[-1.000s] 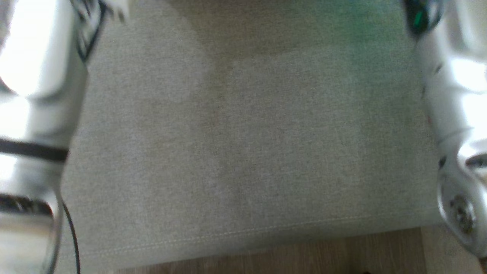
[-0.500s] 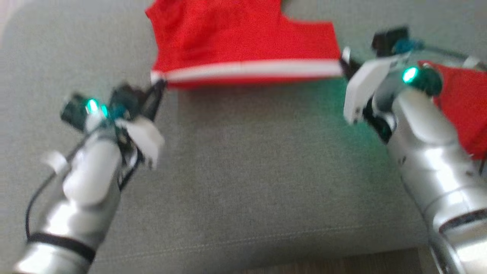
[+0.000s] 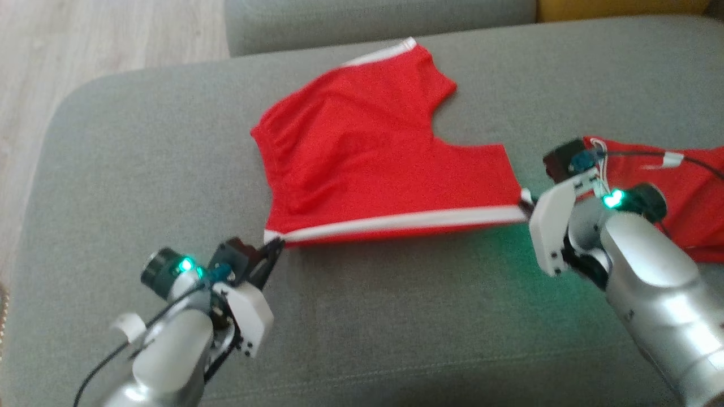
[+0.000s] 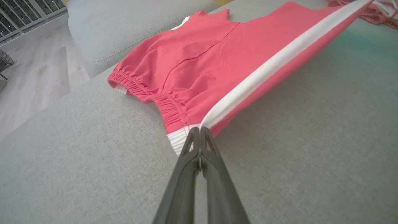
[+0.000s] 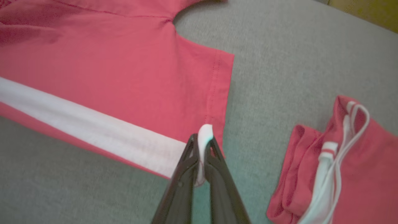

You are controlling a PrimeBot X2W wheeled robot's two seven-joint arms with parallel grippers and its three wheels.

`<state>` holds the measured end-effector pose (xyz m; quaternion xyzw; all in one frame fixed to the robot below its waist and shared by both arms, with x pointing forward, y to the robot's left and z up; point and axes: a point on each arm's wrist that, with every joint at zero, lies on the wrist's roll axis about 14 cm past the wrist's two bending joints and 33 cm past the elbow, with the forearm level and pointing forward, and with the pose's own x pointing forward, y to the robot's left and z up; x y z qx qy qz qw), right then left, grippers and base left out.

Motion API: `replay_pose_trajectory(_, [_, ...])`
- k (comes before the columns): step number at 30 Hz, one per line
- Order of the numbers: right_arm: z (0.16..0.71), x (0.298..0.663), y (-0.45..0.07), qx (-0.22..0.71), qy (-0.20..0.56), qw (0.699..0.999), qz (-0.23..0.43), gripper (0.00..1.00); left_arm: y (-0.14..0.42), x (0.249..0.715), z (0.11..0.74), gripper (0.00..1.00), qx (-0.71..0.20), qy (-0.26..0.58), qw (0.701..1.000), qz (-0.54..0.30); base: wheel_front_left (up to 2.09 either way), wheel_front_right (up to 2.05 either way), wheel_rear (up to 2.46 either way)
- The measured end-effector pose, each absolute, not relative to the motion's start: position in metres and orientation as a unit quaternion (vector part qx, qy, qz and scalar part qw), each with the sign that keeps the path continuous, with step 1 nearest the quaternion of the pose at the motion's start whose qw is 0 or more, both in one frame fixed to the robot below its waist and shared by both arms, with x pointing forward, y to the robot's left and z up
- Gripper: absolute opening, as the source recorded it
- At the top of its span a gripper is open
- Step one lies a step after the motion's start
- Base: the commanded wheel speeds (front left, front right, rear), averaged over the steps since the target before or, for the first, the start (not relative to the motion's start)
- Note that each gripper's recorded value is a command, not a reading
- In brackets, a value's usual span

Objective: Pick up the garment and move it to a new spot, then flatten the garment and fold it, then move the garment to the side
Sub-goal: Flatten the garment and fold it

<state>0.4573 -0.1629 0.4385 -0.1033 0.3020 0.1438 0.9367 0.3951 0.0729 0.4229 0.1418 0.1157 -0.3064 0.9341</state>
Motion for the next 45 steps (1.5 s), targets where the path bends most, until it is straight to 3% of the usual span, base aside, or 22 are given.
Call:
replay_pose_trajectory(26, [0.432,0.318,-0.208,-0.145,0.521,0.818,0.197,0.00,0.042,0.275,0.406,0.00,0.007,0.198,0.918,-0.343,0.00,0.00,0.00])
replay_pose_trajectory(36, [0.470,0.365,-0.203,-0.143,0.455,0.860,0.182,0.00,0.046,0.314,0.451,0.00,-0.009,0.137,0.938,-0.317,0.00,0.00,0.00])
replay_pose_trajectory(45, [0.503,0.467,-0.182,-0.124,0.377,0.903,0.163,0.00,0.056,0.392,0.479,0.00,-0.004,0.098,0.952,-0.291,0.00,0.00,0.00])
